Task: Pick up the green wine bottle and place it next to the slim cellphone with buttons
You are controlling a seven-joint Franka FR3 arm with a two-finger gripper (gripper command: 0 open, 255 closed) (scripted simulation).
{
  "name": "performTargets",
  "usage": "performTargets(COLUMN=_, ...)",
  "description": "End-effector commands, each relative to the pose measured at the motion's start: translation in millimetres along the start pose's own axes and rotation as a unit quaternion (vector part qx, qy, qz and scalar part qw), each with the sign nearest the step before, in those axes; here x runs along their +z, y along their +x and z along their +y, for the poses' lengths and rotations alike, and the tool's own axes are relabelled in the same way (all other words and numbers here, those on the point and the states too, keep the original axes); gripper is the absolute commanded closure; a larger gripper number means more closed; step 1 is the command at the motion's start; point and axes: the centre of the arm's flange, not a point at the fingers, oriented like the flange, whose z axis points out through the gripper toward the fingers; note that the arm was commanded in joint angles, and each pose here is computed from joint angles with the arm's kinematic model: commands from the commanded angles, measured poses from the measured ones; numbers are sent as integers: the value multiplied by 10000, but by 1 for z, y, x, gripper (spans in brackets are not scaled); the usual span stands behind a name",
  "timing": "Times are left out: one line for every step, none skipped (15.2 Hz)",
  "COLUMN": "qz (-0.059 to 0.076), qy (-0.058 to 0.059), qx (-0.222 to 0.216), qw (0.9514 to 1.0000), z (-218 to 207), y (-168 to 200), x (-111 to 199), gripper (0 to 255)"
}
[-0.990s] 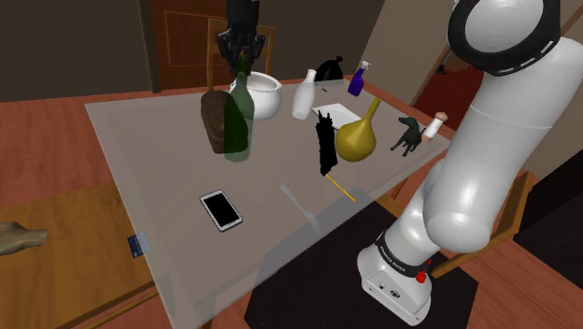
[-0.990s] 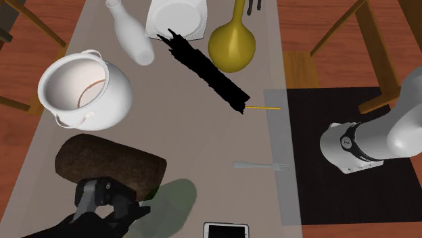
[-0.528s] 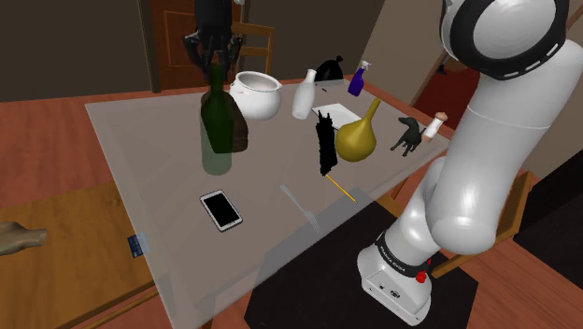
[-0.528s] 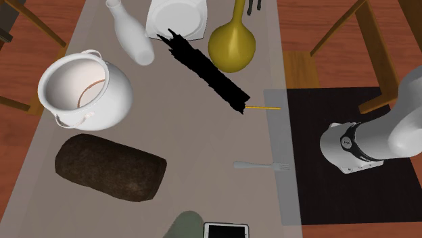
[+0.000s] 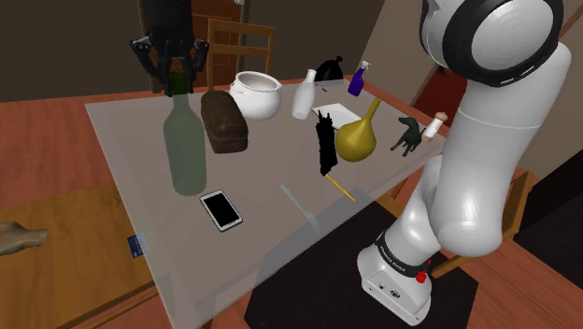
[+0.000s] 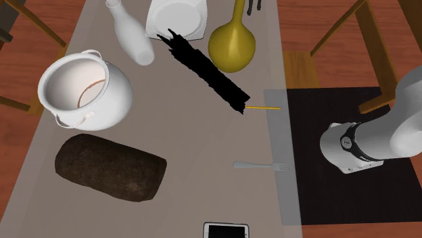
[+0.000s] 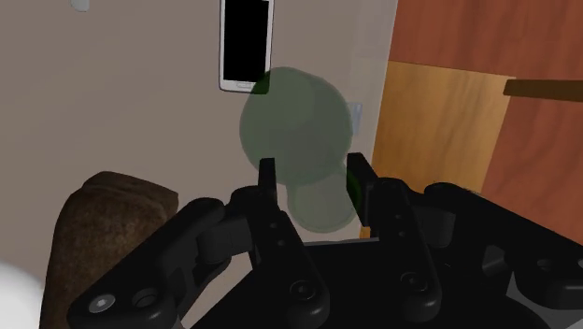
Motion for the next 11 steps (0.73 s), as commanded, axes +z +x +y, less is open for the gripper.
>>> performTargets(qz=2, qy=2, qx=7, qw=10000, z=-16, y=0, x=4, gripper=255)
performTargets(qz=2, qy=2, qx=7, qw=10000, z=-16, y=1, x=9, gripper=255)
performTargets(qz=2, qy=2, qx=7, qw=10000, z=-16, y=1, x=14, gripper=255)
performTargets(qz=2, qy=2, qx=7, qw=10000, z=-16, y=2, x=20, gripper=255)
performTargets(qz=2, qy=2, qx=7, qw=10000, z=-16, y=2, x=25, gripper=255)
performTargets(qz=2, qy=2, qx=7, qw=10000, z=-16, y=3, x=30, gripper=255)
performTargets(qz=2, qy=2, qx=7, qw=10000, z=-16, y=3, x=35, gripper=255)
performTargets(qz=2, qy=2, qx=7, qw=10000, z=-16, y=4, x=41, gripper=255)
performTargets(qz=2, qy=2, qx=7, qw=10000, z=-16, y=5, x=46, gripper=255)
performTargets(qz=2, qy=2, qx=7, qw=10000, z=-16, y=5, x=51, gripper=255)
performTargets(qz=2, qy=2, qx=7, qw=10000, z=-16, y=6, x=56, gripper=255)
